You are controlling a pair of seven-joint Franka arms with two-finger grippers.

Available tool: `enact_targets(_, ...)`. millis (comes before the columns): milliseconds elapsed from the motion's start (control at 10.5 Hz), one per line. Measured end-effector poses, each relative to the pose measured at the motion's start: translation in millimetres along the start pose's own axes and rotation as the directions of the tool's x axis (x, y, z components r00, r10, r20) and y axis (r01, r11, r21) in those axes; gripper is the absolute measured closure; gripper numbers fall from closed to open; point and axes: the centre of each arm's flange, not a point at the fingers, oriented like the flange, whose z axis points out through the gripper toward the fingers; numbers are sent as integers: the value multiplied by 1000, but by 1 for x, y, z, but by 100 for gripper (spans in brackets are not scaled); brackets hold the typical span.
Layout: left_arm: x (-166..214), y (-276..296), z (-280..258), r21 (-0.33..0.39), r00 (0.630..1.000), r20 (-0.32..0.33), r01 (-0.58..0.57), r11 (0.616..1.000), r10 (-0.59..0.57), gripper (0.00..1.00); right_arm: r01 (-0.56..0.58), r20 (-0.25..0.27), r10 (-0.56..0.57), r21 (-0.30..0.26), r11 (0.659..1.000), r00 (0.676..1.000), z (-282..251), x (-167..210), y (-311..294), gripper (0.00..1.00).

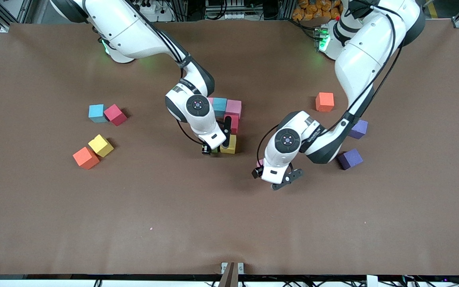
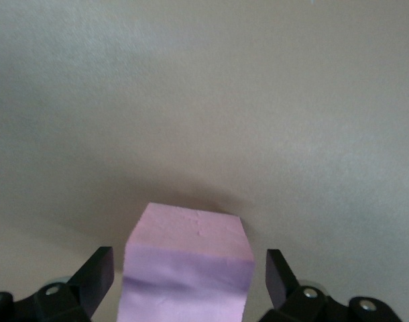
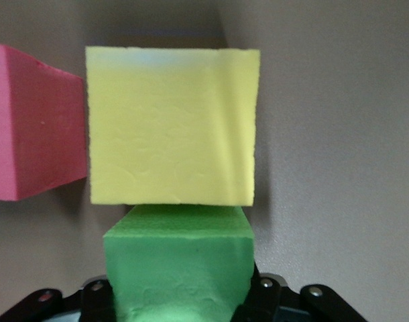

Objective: Form number 2 with 11 blocks

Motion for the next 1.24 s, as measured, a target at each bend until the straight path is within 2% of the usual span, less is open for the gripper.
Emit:
enact_targets(285, -4, 1, 4, 7, 1000, 0, -6, 1000, 6, 1, -9, -3, 9, 2, 1000, 1000, 0, 3, -3, 38)
enact_targets(476, -2, 1, 4, 7, 1000, -2, -4, 1000, 4, 29, -11, -3, 11, 2, 1000, 1000, 0, 3, -2, 36)
enact_targets(571, -2, 1, 3, 5, 1000, -4, -3, 1000, 3, 35, -14, -3, 14, 2, 1000, 1000, 0, 3, -2, 28)
enact_targets(761, 2, 1, 1, -1, 1000, -7, 10, 1000, -10, 37, -17, 8, 17, 10, 1000, 1000, -1, 2, -3, 4)
enact_targets(856, 7, 0, -3, -9, 1000, -12, 28, 1000, -28, 38, -17, 22, 17, 18, 1000, 1000, -2, 1, -3, 0)
enact_targets(1237, 26, -2, -42, -59, 989, -2, 145, 988, -146, 38, -32, 81, 29, 35, 999, 996, -50, -3, 2, 0)
